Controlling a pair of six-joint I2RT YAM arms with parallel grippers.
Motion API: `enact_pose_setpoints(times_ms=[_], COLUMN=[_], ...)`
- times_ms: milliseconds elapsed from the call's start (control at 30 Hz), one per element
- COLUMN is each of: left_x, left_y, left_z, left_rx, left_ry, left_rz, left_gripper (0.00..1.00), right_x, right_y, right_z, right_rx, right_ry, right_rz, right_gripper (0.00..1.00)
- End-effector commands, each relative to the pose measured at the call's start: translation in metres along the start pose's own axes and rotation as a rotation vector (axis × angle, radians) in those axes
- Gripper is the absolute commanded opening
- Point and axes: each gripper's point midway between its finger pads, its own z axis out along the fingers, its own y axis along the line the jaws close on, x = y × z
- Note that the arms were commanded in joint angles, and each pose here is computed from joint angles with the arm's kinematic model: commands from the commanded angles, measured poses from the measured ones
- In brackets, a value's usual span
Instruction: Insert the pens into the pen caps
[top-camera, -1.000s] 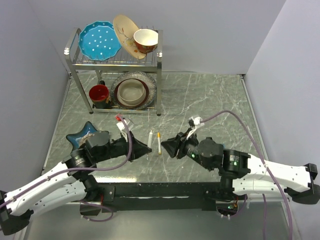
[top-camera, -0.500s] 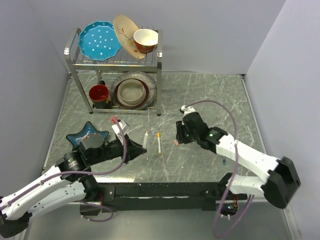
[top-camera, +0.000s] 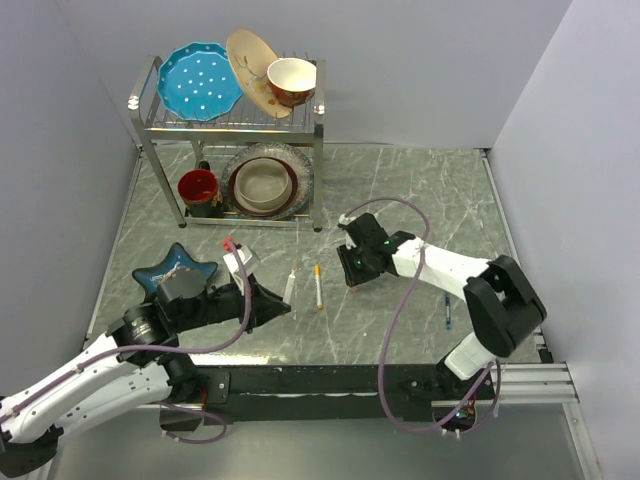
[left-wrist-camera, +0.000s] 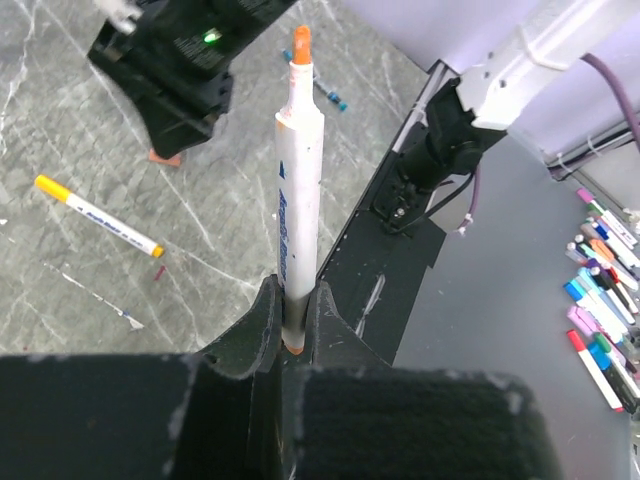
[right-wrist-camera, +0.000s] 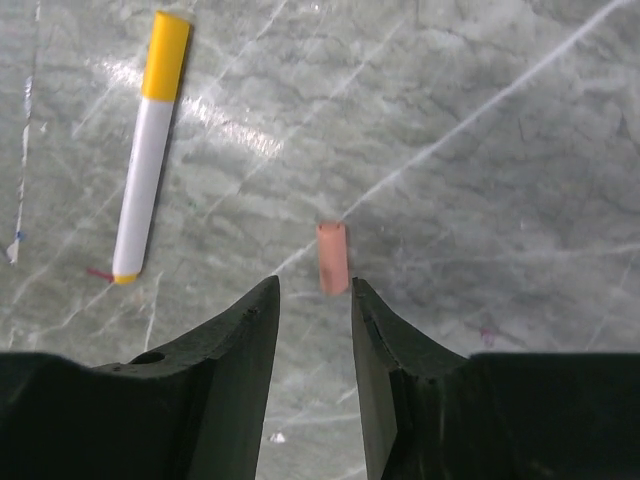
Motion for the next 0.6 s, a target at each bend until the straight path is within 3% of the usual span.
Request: enact_pose_setpoints(times_ms=[0, 400, 567], left_x=[-0.015, -0.020, -0.024], left_y=[-0.014, -0.015, -0.015], left_z=[-0.006, -0.012, -0.015], left_rx=[0.058, 0.056, 0.048], left_ry=[-0.046, -0.074, -0.099], left_rz=[0.032, 0.038, 0.036], left_gripper=[0.01, 0.01, 0.01], right_x=[-0.025, 0.008, 0.016], right_y=[0.002, -0.015, -0.018], right_z=[0.003, 0.031, 0.031], right_rx=[0.003, 0.088, 0.113], right_ry=[-0.029, 0.108, 0.121], right_rz=[-0.042, -0.023, -0.015], right_gripper=[0.42, 0.37, 0.24])
